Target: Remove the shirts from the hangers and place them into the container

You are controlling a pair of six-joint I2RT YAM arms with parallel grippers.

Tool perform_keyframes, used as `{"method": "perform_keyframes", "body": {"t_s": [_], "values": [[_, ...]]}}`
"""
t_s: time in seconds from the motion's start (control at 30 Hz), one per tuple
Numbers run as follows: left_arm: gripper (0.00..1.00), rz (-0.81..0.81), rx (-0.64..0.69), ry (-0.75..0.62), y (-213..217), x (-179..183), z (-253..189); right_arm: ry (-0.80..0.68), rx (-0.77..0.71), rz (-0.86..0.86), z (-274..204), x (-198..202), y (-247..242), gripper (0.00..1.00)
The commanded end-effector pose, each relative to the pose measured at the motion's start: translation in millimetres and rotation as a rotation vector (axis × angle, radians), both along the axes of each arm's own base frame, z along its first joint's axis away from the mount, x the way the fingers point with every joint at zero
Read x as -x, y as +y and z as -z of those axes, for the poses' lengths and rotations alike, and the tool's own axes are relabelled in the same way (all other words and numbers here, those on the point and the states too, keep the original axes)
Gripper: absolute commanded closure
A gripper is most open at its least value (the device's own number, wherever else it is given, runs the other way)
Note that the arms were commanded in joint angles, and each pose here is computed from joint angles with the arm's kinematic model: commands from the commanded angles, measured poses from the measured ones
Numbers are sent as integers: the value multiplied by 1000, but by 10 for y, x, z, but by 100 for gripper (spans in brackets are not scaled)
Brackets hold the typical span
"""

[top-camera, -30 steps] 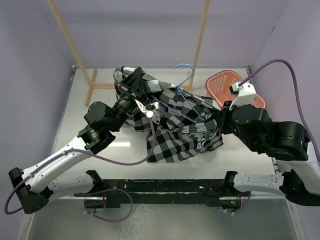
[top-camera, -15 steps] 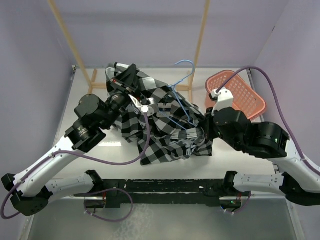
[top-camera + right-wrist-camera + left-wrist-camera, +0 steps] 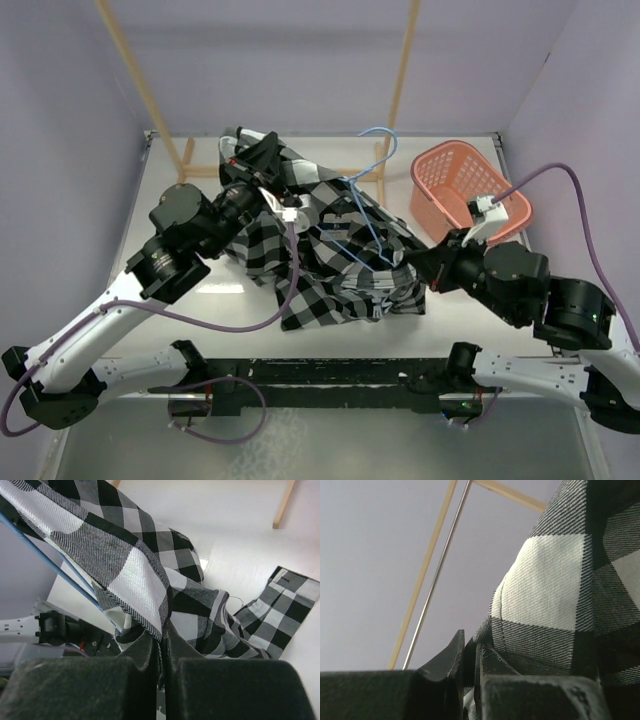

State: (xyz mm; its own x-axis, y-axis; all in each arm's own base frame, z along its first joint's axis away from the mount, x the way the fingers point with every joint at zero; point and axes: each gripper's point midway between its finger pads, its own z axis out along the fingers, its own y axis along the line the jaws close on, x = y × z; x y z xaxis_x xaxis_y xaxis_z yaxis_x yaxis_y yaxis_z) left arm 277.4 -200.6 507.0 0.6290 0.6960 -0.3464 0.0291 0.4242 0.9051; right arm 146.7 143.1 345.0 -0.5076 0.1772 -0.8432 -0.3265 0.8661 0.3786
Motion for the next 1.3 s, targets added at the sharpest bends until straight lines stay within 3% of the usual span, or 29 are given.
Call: {"method": "perform_keyframes", "body": {"t_s": [0.0,0.03,0.17,0.2,0.33,0.6,0.87,1.0,1.27], "values": [[100,-404,719,-220,1738,509,-1296,150,389,244,789,250,-1147,100],[100,-398,710,-198,1668,441,-1229,148,406,272,785,228,-1179,94],[100,-361,714,-92,1419,207,-954,145,406,285,749,173,-1109,50],[100,-359,716,-74,1373,156,-895,149,385,259,740,174,-1036,47],[100,-356,706,-51,1248,30,-766,78,213,127,619,93,-595,44],[100,-285,638,10,1079,12,-578,-118,90,-4,225,-125,-88,39],[100,-237,591,119,969,22,-180,-360,-28,0,-254,-288,11,38],[100,-219,587,167,934,35,-8,-410,-80,-8,-332,-290,47,27],[100,-213,578,233,908,45,249,-461,-119,-40,-395,-258,88,25]]}}
